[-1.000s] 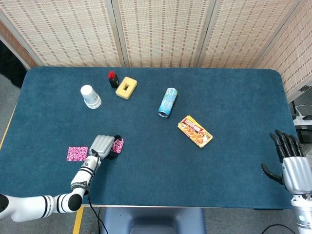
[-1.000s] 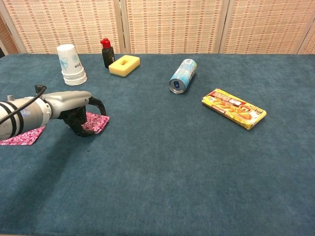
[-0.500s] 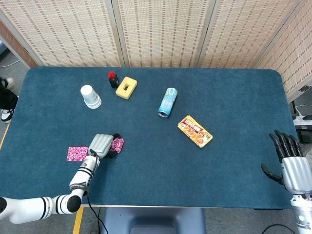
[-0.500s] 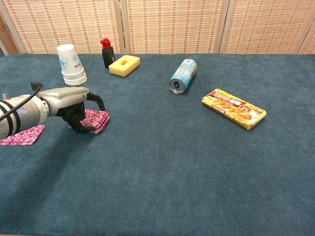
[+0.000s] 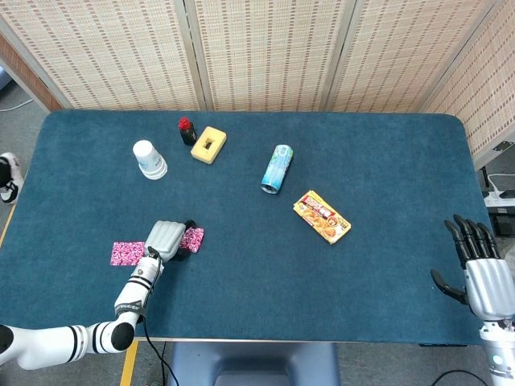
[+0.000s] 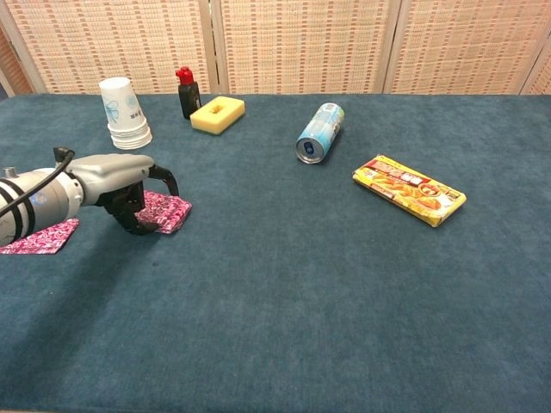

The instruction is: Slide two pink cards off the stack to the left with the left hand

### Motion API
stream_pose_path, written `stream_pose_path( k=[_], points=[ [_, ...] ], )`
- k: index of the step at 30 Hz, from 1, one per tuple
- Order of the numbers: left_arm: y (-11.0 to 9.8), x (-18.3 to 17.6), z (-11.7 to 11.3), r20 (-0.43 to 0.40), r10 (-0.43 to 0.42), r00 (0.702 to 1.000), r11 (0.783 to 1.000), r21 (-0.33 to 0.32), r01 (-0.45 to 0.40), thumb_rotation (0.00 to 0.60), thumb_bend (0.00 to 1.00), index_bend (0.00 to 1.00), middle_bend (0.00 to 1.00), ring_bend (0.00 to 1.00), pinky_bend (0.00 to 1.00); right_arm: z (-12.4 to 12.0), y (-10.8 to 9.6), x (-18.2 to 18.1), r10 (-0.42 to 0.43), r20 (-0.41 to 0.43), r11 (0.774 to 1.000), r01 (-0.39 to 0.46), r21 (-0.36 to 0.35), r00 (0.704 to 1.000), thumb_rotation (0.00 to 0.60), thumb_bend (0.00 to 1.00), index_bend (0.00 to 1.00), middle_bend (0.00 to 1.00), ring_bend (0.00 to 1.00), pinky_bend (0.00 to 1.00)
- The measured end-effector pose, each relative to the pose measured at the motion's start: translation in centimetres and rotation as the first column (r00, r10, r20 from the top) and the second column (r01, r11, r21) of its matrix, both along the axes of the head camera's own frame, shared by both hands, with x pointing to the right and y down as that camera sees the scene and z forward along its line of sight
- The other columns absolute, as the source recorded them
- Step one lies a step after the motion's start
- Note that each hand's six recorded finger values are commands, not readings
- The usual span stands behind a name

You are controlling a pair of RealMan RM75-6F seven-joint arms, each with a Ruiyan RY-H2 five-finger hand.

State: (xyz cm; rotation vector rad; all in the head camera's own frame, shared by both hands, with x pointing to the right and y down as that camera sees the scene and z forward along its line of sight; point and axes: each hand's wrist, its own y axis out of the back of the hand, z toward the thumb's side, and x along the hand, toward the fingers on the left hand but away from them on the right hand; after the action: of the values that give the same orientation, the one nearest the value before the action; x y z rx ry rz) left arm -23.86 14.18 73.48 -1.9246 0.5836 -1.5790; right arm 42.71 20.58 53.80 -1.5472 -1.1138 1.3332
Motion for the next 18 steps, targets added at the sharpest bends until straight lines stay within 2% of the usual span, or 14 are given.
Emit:
stream_pose_path(
  k=[18],
  points=[
    [-0.79, -0.85, -0.41, 0.085, 0.036, 0.996, 0.997, 0.06, -0.041, 0.6, 0.5, 0.69, 1.0, 1.0, 1.0, 0.08, -0.03, -0.03, 0.0, -0.001, 1.0, 0.0, -0.004, 1.0, 0.6, 0.22, 0.0, 0.0, 0.0, 0.05]
  ],
)
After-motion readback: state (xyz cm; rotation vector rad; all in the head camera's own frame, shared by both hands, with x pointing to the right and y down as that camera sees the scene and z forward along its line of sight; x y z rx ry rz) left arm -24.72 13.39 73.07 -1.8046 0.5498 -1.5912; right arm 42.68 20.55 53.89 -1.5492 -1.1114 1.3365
